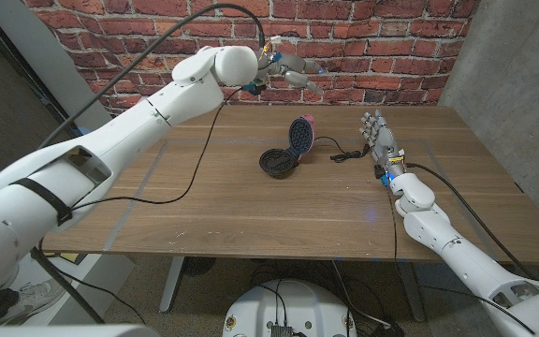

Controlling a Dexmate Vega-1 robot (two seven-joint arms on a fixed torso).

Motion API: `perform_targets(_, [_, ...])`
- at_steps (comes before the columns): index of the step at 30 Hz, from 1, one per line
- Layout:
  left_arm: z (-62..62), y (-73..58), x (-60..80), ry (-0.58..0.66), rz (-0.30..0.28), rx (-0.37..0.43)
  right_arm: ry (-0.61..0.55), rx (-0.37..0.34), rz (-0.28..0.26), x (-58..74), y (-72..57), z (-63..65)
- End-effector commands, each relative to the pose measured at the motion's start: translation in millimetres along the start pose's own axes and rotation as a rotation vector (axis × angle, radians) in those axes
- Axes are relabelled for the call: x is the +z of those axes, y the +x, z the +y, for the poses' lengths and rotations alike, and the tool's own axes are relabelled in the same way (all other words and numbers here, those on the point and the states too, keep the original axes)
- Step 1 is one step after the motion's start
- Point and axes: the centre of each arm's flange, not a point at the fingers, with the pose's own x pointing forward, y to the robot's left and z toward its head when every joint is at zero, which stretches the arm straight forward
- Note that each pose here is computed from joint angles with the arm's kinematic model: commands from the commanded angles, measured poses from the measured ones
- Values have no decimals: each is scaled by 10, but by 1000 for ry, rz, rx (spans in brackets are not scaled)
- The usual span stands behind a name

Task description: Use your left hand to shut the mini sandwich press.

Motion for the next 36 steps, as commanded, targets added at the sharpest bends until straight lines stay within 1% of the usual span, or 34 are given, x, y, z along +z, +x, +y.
perform_targets(1, [-21,107,48,62,38,-121,2,-8,0,-25,-14,-17])
perform_targets(3, [-17,112,55,68,38,-130,2,-9,0,-26,-16,-19])
perform_targets(7, [5,134,82,89,41,-177,0,-13,3,-35,-28,-25])
perform_targets(12, [17,150,102,123,47,-206,3,-18,3,-47,-44,-29])
perform_targets(23, [24,176,164,204,76,-239,5,-21,5,-53,-59,-31])
perform_targets(36, [14,269,227,282,92,-305,9,-32,7,-80,-74,-37])
